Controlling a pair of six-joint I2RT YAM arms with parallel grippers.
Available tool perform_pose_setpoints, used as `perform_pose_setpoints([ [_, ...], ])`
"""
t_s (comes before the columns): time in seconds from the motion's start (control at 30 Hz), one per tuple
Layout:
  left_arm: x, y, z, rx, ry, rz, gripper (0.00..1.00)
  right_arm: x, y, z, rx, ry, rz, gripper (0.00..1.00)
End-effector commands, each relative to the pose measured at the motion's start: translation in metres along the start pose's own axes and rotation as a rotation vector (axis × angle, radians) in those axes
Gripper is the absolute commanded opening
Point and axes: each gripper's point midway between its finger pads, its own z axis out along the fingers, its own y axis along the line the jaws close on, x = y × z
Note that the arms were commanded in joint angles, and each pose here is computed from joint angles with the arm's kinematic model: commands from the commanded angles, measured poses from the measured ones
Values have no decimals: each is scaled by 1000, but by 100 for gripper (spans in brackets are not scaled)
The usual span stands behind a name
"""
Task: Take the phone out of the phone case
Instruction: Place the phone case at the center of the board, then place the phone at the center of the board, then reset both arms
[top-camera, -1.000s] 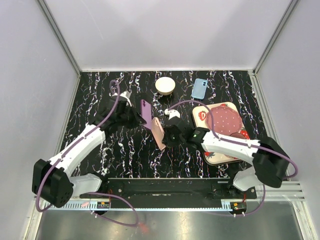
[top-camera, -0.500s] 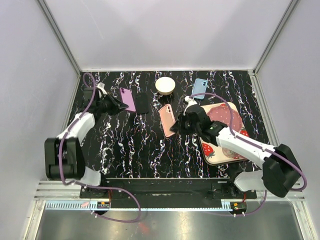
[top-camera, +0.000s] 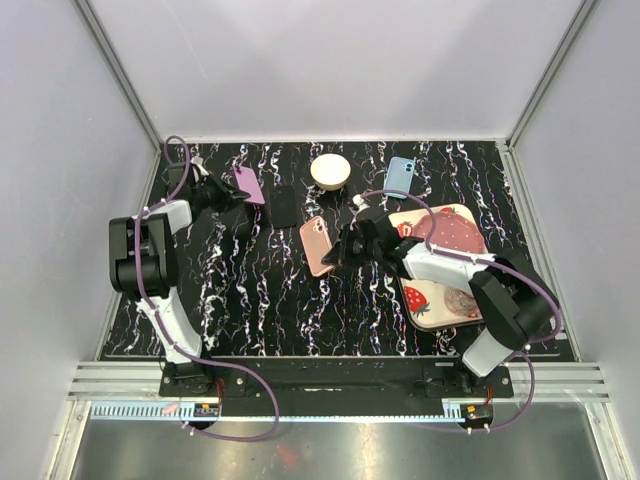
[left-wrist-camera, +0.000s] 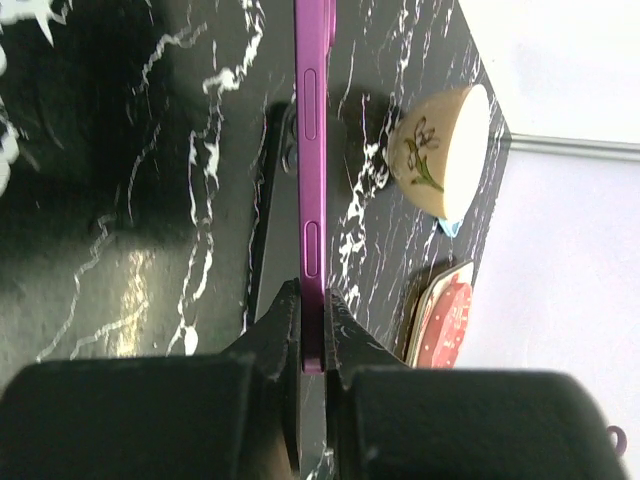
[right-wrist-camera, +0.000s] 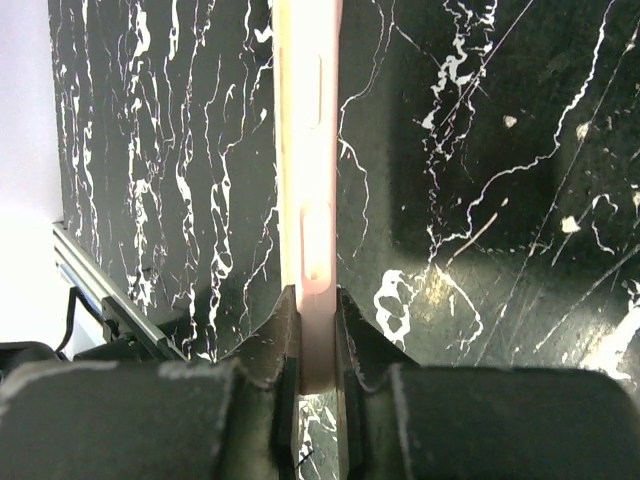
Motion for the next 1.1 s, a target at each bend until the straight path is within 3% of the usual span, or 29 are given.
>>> perform_pose_setpoints([
  [0.0, -37, -33, 7, 123, -62, 80, 0, -23, 21, 8, -98, -36, 11, 22],
  [0.03, -36, -27, 9, 99, -53, 74, 0, -20, 19, 9, -95, -22, 15, 50],
  [0.07, -42, -22, 15, 78, -56, 73, 0, -19, 16, 10, -88, -16, 18, 63],
  [0.17, -45, -8, 24, 20, -44, 68, 14, -14, 4, 9, -24, 8, 14, 86],
  [0.2, -45, -7, 25, 16, -44, 70, 25, -15, 1, 7, -5, 6, 10, 88],
  [0.3, -48, -5, 23, 2, -59, 75, 43, -20, -10, -6, 82, -23, -9, 93],
  [0.4, -50, -8, 17, -14, -77, 95, 54, -29, -17, -28, 160, -73, -41, 95],
  [0.43, -51, -8, 13, -34, -86, 95, 65, -32, -24, -36, 212, -87, -54, 96],
  [0.53, -51, -16, -3, -59, -105, 120, 75, -44, -30, -65, 295, -153, -92, 100],
  [0.7, -32, -39, -49, -69, -148, 159, 86, -62, -36, -116, 419, -256, -110, 100],
  [0.87, -3, -64, -109, -82, -230, 234, 87, -60, -38, -147, 453, -284, -109, 100],
  [1.07, 48, -75, -160, -32, -229, 317, 88, -53, -43, -158, 468, -284, -99, 100],
])
